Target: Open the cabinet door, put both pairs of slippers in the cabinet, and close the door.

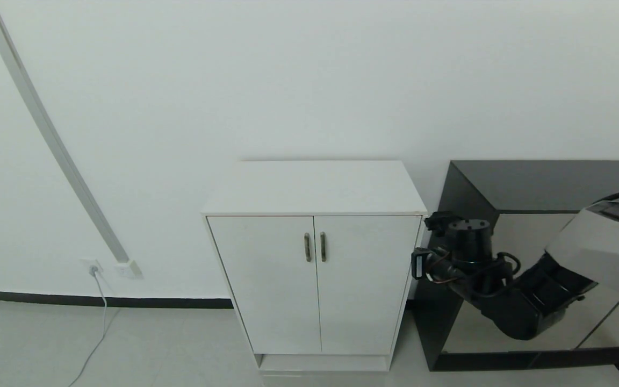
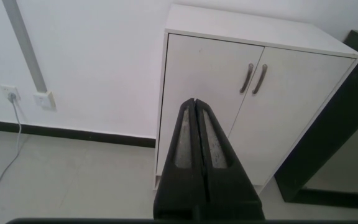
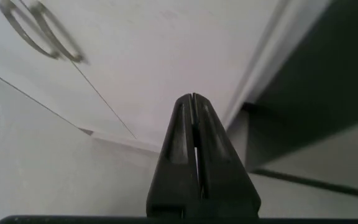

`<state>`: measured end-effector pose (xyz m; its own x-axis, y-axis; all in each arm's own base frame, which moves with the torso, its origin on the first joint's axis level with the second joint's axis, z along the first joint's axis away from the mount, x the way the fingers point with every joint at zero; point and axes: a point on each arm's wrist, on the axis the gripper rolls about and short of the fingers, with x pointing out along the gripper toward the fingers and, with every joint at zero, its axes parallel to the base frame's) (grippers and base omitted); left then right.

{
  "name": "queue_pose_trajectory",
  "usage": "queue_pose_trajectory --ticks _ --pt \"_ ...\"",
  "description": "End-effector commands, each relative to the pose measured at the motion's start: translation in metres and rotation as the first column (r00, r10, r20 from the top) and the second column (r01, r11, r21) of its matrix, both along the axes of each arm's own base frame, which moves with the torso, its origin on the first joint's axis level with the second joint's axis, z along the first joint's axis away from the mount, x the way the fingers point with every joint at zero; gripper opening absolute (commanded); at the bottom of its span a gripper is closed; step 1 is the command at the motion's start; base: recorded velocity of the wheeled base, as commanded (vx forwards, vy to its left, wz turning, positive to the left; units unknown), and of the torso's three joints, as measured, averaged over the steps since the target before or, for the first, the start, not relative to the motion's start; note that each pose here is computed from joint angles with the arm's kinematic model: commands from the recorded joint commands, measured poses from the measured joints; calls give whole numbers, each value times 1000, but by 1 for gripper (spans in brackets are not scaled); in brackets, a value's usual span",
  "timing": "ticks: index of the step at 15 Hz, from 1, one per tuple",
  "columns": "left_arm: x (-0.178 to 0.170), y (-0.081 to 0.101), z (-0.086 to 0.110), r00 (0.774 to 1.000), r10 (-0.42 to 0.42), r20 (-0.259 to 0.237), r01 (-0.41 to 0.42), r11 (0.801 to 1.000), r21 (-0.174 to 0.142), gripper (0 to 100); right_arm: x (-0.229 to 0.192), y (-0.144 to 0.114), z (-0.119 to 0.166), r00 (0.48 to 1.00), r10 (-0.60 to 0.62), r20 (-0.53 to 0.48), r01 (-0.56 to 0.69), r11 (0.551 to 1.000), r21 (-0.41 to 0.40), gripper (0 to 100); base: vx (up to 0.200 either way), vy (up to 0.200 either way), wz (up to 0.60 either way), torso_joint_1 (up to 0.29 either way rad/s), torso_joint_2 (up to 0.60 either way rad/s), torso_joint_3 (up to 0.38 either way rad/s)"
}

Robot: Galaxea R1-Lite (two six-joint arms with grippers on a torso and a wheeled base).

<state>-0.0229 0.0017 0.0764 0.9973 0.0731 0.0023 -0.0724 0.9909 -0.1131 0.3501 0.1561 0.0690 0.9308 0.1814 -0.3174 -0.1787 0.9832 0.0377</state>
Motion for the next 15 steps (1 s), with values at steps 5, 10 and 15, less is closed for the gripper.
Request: queue_pose_trajectory --ticks 5,10,15 --pt "0 0 0 1000 -1 -1 1 1000 0 0 -54 -87 18 981 -191 24 192 981 -22 0 0 0 0 0 0 0" --pt "0 0 0 1000 -1 -1 1 1000 0 0 -108 -143 5 945 -313 91 320 944 -76 0 0 0 0 0 0 0" --pt "0 0 0 1000 -1 -1 1 1000 0 0 -146 -150 7 954 -289 83 295 953 -70 0 0 0 0 0 0 0"
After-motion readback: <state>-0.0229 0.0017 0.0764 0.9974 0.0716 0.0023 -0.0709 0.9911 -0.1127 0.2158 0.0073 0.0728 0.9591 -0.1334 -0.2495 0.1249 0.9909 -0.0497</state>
